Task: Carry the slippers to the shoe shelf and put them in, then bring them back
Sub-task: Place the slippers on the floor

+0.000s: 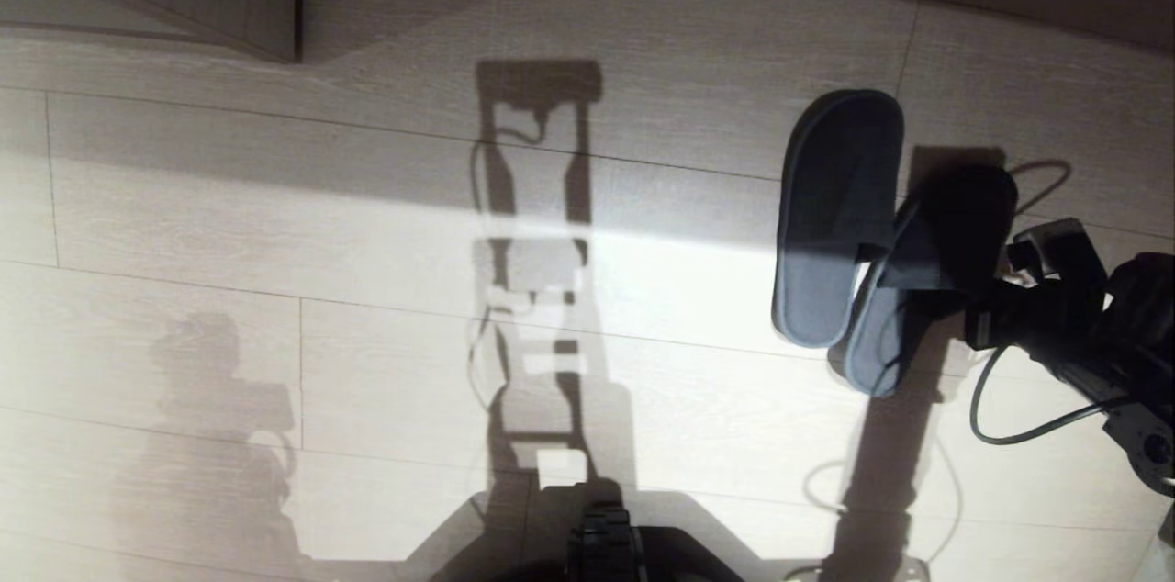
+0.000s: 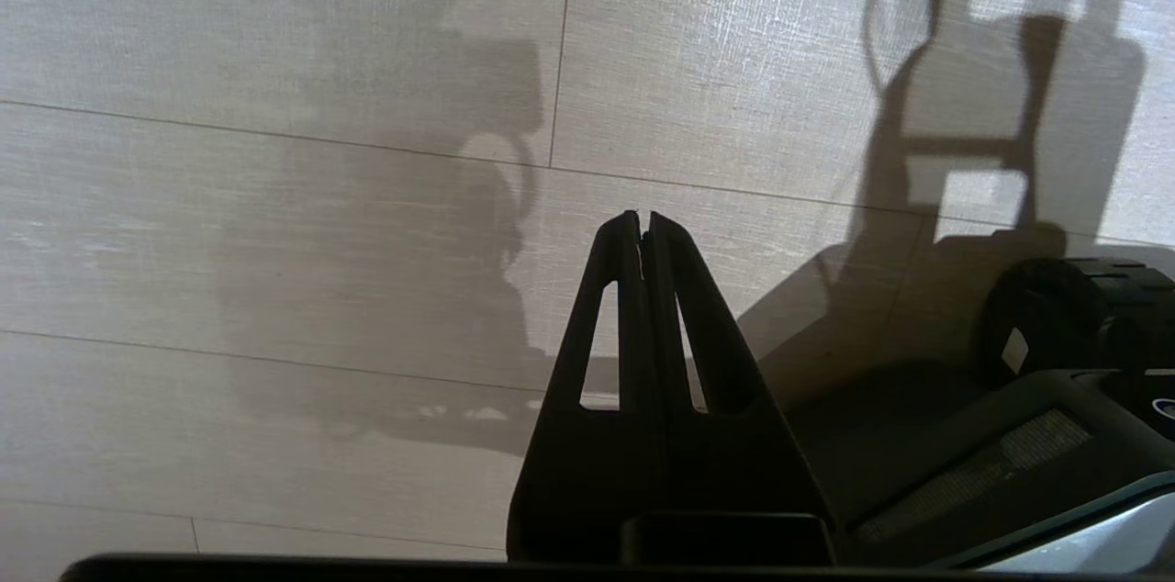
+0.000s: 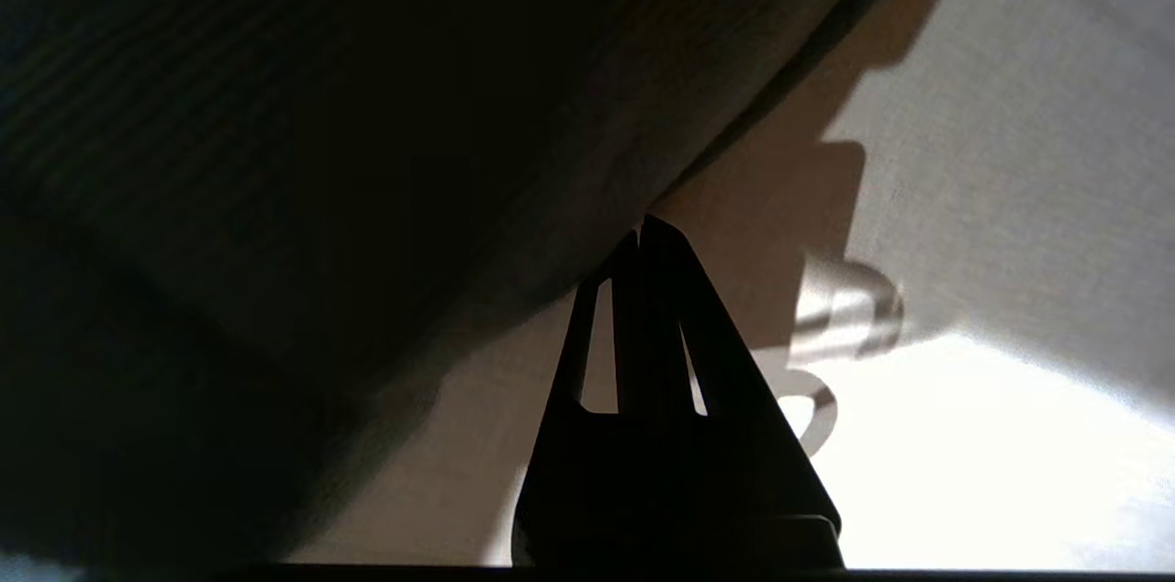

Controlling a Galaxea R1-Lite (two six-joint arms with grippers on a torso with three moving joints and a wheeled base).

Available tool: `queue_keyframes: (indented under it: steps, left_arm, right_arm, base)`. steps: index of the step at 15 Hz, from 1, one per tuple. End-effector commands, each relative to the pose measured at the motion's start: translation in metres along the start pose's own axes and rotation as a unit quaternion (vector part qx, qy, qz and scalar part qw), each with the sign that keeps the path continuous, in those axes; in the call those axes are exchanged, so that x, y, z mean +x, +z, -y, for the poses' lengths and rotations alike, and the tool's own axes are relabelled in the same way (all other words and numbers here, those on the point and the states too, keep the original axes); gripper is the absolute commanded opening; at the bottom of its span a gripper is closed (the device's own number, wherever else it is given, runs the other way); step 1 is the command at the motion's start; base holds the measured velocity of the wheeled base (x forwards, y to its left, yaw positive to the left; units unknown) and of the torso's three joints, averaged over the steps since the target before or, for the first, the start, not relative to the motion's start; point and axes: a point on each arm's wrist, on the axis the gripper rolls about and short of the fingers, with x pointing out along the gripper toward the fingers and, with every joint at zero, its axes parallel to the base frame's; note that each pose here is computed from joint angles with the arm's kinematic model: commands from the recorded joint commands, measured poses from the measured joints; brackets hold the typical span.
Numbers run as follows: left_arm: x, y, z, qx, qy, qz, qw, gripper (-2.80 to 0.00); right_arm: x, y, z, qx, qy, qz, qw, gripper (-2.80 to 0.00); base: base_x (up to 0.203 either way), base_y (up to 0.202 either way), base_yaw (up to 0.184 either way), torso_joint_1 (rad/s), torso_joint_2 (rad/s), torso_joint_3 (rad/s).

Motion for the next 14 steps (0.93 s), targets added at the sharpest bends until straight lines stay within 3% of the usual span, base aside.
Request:
queue_keyframes:
  steps: [1,3,5,8,14]
  left_arm:
    - [0.000,0.000,0.000,0.000,0.000,-0.002,1.0000,-2.80]
    - [0.003,0.000,0.000,0.000,0.000,-0.022,0.9998,-2.80]
    - [0.000,0.000,0.000,0.000,0.000,0.000,1.0000,-2.80]
    - [0.000,0.000,0.000,0.000,0.000,-0.001,1.0000,-2.80]
    - [0.000,0.000,0.000,0.000,0.000,0.000,1.0000,-2.80]
  right_arm:
    - [0.008,0.009,-0.001,-0.004,-0.002,0.021,1.000,-2.80]
    - [0.011,0.016,-0.004,-0.005,-0.005,0.024,1.000,-2.80]
    - [0.014,0.023,-0.010,-0.005,0.003,0.032,0.999,-2.80]
    - [0.012,0.029,-0.018,-0.007,0.019,0.040,0.999,-2.80]
    - [-0.010,0.046,-0.012,-0.012,0.025,0.049,0.998,-2.80]
  base:
    - [0.000,0.000,0.000,0.000,0.00,0.000]
    - [0.000,0.000,0.000,0.000,0.00,0.000]
    - [0.000,0.000,0.000,0.000,0.00,0.000]
    - [0.000,0.000,0.000,0.000,0.00,0.000]
    - [0.000,0.000,0.000,0.000,0.00,0.000]
